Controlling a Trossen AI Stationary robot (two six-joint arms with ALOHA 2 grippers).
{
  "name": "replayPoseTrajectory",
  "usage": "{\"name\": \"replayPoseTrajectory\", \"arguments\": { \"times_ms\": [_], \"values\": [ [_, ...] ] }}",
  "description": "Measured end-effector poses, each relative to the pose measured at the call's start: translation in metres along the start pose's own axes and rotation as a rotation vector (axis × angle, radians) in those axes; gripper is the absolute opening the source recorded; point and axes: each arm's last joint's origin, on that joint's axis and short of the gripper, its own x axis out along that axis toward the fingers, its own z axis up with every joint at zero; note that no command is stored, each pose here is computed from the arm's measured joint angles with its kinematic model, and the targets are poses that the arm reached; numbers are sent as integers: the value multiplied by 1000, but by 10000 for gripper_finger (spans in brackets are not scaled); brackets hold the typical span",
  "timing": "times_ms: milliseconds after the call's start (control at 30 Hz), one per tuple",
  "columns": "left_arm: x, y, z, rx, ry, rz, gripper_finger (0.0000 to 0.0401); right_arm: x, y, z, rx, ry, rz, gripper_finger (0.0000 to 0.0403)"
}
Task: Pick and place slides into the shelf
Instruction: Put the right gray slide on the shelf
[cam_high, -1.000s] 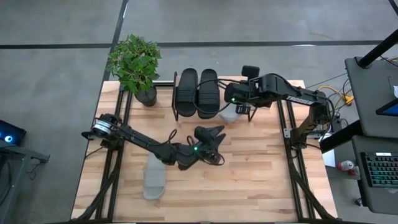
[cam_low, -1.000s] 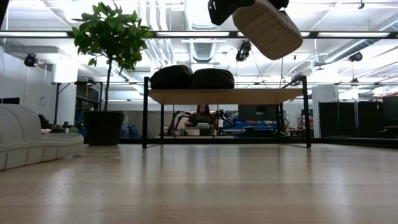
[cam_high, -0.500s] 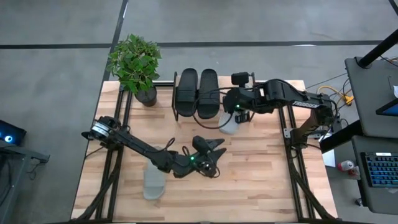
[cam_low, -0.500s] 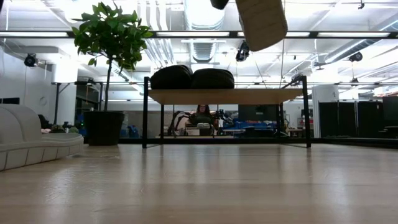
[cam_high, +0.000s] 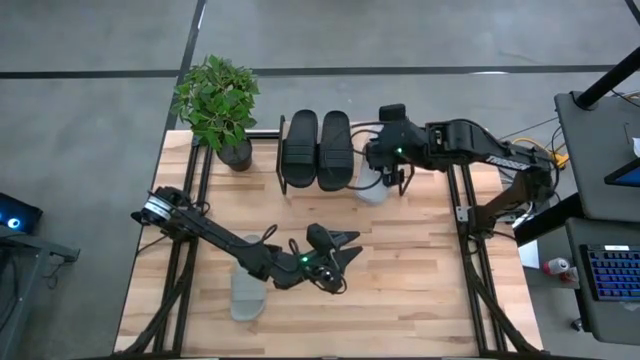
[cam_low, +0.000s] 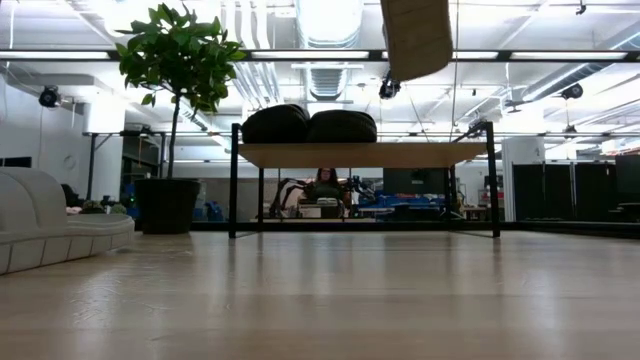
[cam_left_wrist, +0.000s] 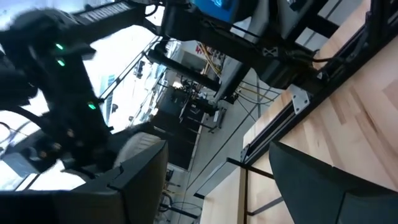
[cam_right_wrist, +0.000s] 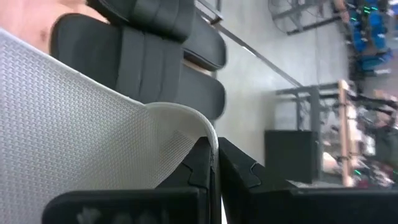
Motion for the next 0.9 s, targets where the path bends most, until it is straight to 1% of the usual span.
{"name": "replayPoseTrajectory", "arguments": {
  "times_ms": [200, 400, 500, 600, 767, 900],
  "values": [
    [-1, -2, -2, -2, -6, -10, 264, 15, 0, -18, -4, -60, 24, 8],
    [-2, -3, -1, -1, -9, -12, 264, 20, 0, -39, 60, -175, 71, 8],
    [-2, -3, -1, 0, -10, -14, 264, 22, 3, -48, 74, -203, 96, 8],
    [-3, -3, 0, -3, -14, -13, 264, 26, 7, -52, 85, -238, 134, 8],
    [-3, -3, 1, -4, -26, -18, 264, 36, 12, -54, 62, -239, 121, 8],
    [-4, -2, 2, -8, -30, -17, 264, 44, 9, -55, 49, -246, 89, 8]
  ]
}}
